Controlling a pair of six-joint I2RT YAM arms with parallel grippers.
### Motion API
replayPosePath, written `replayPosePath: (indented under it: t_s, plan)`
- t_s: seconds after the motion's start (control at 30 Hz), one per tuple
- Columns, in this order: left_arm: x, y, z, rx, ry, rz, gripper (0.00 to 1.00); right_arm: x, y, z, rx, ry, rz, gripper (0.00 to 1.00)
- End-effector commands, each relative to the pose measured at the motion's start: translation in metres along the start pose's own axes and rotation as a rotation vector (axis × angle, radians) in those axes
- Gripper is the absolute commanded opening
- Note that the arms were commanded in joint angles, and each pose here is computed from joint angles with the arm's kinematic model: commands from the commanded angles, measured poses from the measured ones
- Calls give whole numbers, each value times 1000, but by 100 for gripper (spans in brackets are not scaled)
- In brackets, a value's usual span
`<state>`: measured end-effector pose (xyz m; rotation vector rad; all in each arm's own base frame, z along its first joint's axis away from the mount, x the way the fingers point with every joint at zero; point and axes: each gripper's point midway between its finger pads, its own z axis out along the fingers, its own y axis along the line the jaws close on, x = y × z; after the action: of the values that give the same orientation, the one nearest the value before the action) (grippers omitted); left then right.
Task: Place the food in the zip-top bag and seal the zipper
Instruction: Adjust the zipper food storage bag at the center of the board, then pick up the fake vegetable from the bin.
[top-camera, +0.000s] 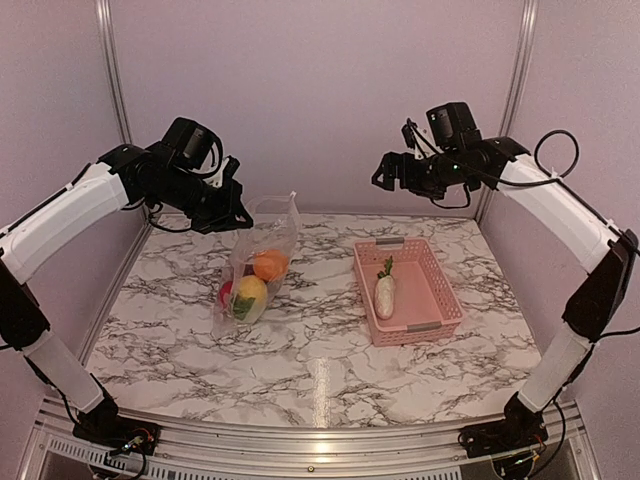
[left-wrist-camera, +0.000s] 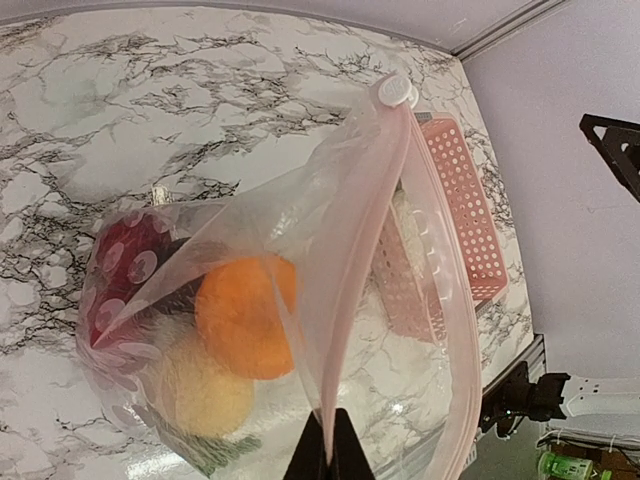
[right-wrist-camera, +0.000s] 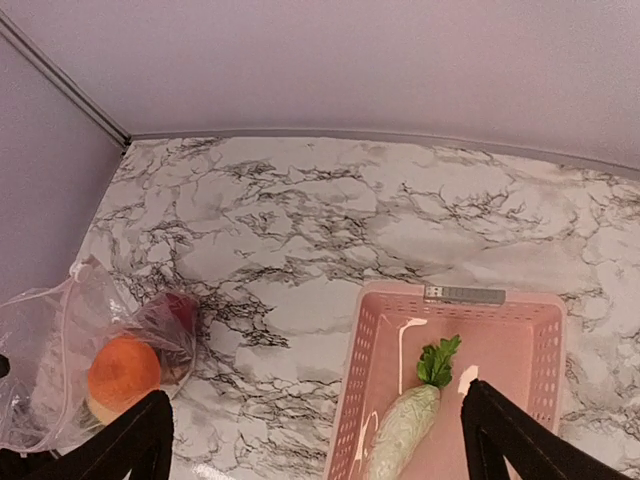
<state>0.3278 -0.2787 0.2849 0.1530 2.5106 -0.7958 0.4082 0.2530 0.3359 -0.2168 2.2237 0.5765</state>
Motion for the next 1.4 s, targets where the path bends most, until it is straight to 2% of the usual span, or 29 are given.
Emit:
replayPosePath:
  t_s: [0.0,0.47,0.9,1.37]
  plan:
    - [-5,-1,-7,-4,-16,16,0,27,-30,17,49,73,43,93]
    - [1,2,-12,-8,-15,8,0,113,-61,56,106,294,161,76]
    - [5,6,-15,-14,-18,-11,0,154,-79,79,121,376,211,73]
    - [7,9,-15,-22,-20,-14,0,173,-93,103,154,420,211,68]
